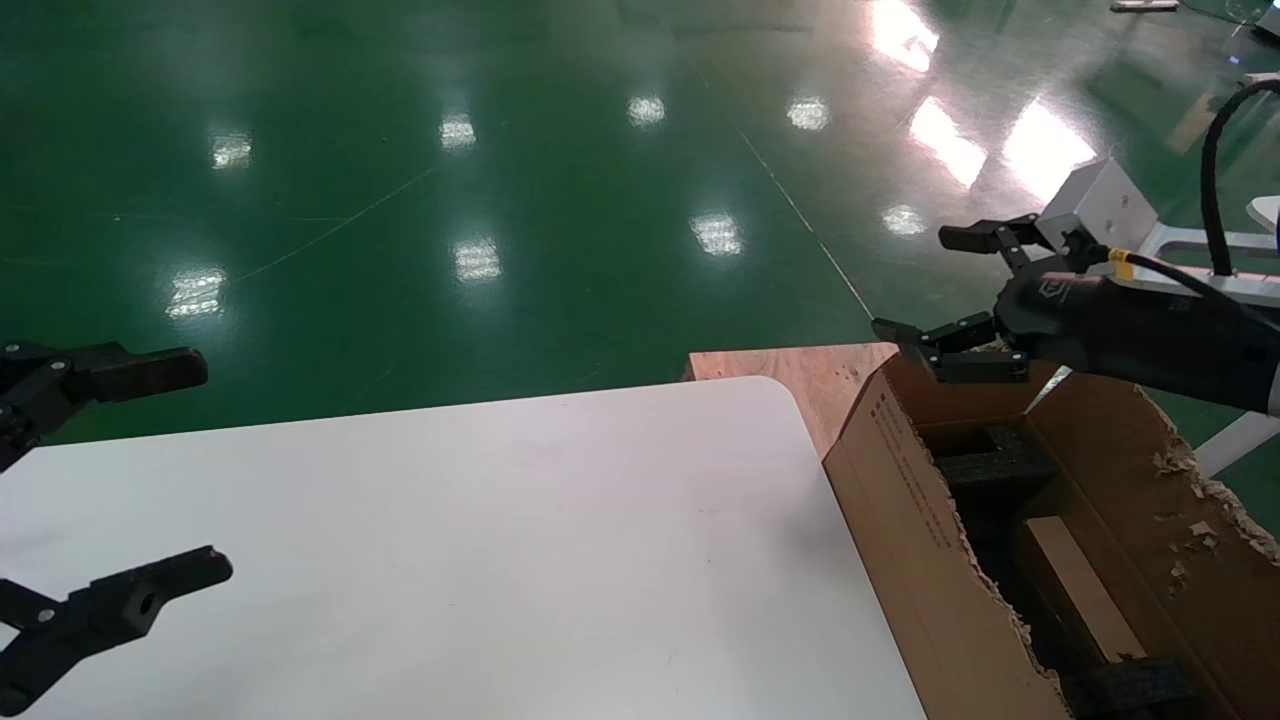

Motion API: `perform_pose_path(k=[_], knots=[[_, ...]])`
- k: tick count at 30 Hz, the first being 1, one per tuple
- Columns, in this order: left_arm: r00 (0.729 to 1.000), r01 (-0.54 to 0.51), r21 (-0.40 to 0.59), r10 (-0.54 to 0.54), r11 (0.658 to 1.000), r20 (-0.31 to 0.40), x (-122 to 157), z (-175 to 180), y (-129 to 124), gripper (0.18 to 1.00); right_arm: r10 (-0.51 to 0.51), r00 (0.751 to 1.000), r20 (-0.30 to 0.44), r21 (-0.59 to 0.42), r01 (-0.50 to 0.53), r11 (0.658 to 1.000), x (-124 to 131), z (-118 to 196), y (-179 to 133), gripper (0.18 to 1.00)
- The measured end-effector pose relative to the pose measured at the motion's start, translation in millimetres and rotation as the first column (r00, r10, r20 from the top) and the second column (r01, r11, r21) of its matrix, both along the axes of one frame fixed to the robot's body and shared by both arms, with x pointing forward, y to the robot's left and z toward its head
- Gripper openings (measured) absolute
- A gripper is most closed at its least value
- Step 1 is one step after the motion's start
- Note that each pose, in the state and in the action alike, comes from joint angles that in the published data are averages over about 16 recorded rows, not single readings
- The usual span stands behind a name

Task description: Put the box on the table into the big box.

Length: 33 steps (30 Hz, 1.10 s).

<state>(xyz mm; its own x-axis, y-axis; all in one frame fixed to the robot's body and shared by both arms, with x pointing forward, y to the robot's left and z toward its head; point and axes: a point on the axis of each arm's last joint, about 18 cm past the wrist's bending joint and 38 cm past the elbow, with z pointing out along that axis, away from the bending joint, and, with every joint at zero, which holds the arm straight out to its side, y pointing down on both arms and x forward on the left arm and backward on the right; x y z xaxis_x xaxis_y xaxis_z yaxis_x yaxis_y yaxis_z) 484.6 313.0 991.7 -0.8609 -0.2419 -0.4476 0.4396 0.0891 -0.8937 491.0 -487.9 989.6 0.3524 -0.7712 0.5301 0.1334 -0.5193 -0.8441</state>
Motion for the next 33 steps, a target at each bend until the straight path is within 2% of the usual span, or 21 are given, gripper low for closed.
perform_pose_path(k=[10, 19, 26, 33], knots=[[1.000, 0.000, 0.000, 0.000, 1.000, 0.000, 0.0, 0.0, 0.0, 1.001, 0.039, 0.999, 0.001, -0.036, -0.039, 0.999, 1.4, 11.1, 9.9, 1.001], [1.000, 0.000, 0.000, 0.000, 1.000, 0.000, 0.0, 0.0, 0.0, 1.001, 0.161, 0.987, -0.009, -0.096, -0.161, 0.982, 4.6, 34.6, 41.7, 1.001], [1.000, 0.000, 0.000, 0.000, 1.000, 0.000, 0.0, 0.0, 0.0, 1.001, 0.289, 0.957, -0.030, -0.137, -0.291, 0.947, 8.5, 49.0, 77.1, 1.001], [1.000, 0.000, 0.000, 0.000, 1.000, 0.000, 0.0, 0.0, 0.0, 1.001, 0.418, 0.907, -0.053, -0.154, -0.421, 0.894, 11.0, 55.6, 112.9, 1.001]])
